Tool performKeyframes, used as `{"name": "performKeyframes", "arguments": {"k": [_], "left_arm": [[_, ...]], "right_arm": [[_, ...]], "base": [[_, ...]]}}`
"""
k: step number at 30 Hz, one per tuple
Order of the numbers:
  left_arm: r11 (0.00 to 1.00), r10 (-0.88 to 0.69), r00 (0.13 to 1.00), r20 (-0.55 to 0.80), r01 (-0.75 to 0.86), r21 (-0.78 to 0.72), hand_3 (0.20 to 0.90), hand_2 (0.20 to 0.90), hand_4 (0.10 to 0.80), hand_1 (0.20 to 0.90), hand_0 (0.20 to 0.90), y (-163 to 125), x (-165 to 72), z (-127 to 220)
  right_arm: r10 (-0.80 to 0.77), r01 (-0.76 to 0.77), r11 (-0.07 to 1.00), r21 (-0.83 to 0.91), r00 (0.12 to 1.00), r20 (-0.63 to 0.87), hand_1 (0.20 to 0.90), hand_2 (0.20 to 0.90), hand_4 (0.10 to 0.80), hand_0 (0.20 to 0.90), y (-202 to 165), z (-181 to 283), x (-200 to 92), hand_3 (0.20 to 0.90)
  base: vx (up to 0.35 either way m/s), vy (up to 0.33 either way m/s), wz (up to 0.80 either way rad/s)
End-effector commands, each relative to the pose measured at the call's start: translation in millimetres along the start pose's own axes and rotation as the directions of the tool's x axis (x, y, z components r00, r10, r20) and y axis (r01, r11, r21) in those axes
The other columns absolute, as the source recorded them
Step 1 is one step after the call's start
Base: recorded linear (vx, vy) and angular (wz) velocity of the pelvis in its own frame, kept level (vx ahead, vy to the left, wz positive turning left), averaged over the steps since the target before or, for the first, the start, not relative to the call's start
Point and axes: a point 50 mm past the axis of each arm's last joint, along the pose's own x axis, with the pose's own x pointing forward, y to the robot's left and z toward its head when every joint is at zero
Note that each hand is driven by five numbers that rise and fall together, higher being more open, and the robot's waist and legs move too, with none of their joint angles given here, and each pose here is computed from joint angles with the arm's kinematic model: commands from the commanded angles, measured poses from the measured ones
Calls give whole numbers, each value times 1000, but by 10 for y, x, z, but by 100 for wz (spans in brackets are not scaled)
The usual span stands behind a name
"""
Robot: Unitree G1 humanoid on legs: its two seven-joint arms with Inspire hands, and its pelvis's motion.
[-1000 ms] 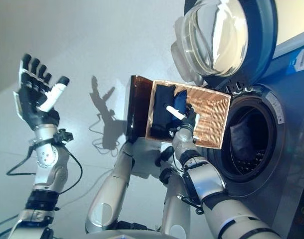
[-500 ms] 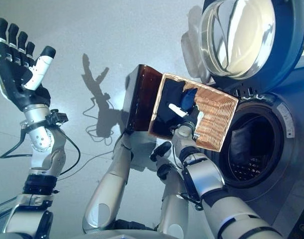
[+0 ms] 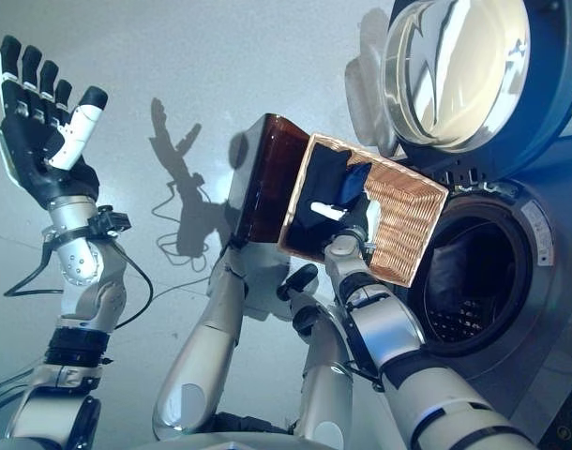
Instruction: Pick up the clothes and place them into the washing machine
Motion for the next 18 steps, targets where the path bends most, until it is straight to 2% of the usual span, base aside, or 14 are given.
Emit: {"name": "performKeyframes", "arguments": {"k": [1,18], "left_arm": [[991,-67,964,258,94,-96,900,900,800,900,900,-88,20,496],[992,-86,954,288,107,-60,900,900,800,900,900,-25,61,585]], "right_arm": [[62,-62,995,-83,998,-5,900,900,800,900,135,-151,-101,900],[99,-104,982,-160,994,-42,900,900,800,900,134,-336,-141,900]], "base": [[26,-32,8],[41,-9,12]]}}
